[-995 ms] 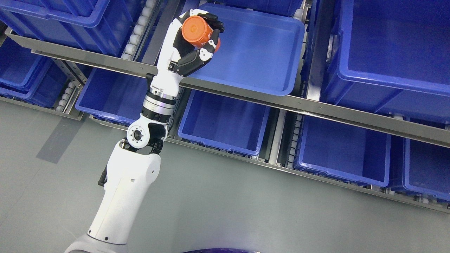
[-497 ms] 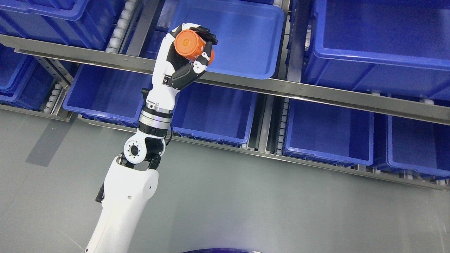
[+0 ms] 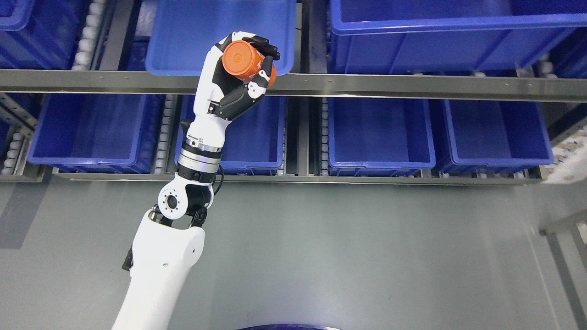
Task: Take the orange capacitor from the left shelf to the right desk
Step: 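Hold the orange cylinder in the left hand while turning toward the steel table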
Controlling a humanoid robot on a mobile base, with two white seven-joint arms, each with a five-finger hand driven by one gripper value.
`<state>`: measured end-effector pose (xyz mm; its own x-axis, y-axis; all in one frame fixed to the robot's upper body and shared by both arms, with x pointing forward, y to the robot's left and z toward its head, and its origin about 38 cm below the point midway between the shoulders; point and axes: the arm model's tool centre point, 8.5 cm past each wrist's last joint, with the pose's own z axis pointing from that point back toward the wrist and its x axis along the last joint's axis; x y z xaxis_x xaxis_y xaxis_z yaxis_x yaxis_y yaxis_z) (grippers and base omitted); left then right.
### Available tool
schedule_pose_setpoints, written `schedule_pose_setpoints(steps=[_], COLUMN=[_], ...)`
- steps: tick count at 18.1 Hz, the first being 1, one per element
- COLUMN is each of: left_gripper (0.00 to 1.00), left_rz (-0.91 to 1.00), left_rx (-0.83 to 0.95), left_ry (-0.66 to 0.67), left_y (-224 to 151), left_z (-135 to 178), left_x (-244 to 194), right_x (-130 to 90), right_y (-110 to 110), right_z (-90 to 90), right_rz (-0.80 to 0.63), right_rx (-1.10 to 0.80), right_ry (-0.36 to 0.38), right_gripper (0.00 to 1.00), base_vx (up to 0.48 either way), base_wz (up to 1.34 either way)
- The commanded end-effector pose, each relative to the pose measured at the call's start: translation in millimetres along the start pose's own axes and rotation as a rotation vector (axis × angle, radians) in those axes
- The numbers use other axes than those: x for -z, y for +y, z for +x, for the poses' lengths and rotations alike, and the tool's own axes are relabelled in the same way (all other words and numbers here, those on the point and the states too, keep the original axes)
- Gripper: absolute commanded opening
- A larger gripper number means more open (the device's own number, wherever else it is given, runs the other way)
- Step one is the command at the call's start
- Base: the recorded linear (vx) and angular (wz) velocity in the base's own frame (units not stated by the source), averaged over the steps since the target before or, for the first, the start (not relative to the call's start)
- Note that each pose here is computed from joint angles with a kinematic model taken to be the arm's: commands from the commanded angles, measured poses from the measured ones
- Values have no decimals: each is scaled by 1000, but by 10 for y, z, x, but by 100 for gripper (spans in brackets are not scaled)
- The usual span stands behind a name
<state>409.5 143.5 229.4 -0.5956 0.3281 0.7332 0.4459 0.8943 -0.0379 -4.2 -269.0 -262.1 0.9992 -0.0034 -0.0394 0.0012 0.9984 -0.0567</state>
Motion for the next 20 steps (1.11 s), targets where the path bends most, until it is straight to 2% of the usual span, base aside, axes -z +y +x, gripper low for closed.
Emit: schedule_pose_setpoints(steps=[1, 9, 20], left_gripper=[5, 5, 5], left_rz=[-22, -68, -136], left_rx=[14, -7, -48], left_ry=[-28, -21, 17], left_y=[-12, -168, -440], left_z=[120, 81, -12], left_x=[15, 28, 25], right_x=[3, 3, 3], right_y=[-114, -114, -114], right_z=[-137, -137, -137], right_rz=[-17, -17, -17], right_rx=[13, 13, 13], right_ry=[11, 11, 11], right_gripper=[100, 100, 100], base_vx=[-91, -28, 103], base_wz=[-577, -626, -591])
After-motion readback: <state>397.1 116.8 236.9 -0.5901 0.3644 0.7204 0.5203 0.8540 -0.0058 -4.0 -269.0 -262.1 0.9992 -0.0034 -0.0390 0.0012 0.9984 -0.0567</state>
